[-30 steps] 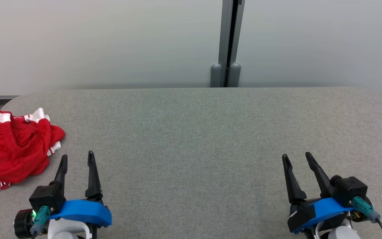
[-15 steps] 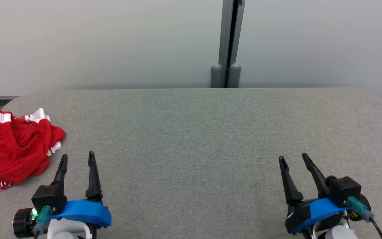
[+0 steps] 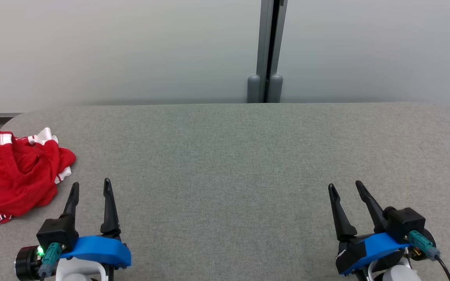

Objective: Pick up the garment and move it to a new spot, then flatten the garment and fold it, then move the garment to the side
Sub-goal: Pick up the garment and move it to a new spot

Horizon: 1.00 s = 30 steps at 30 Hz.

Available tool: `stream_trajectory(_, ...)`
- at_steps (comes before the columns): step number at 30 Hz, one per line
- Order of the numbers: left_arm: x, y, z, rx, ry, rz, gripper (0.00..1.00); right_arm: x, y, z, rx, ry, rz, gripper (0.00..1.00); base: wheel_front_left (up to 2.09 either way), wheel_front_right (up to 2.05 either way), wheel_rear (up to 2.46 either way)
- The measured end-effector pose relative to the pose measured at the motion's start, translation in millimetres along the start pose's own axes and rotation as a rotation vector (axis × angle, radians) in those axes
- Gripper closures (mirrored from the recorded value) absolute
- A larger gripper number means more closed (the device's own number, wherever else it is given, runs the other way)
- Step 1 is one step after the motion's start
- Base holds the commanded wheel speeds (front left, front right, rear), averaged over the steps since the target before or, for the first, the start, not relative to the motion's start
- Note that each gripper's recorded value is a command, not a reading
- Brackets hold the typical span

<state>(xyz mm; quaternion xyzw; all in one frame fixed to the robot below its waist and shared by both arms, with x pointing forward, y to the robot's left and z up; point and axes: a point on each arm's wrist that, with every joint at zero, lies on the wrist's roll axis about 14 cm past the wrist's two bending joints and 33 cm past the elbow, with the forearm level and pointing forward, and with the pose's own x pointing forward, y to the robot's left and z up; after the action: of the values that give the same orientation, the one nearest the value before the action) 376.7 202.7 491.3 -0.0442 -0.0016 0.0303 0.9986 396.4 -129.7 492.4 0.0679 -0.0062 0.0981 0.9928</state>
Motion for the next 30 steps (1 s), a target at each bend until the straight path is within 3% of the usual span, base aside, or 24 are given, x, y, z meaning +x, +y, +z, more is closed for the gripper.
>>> stream_trajectory(10, -5.9, 14.8, 4.9, 0.006, -0.017, 0.035, 0.0, 6.9, 11.0, -1.4, 0.013, 0.002, 0.032, 0.0, 0.0, 0.0, 0.0)
stream_trajectory(30, -63.8, 109.8, 15.2, 0.051, -0.043, 0.315, 0.0, 37.4, 88.8, -13.9, 0.025, 0.037, 0.252, 0.0, 0.0, 0.0, 0.0)
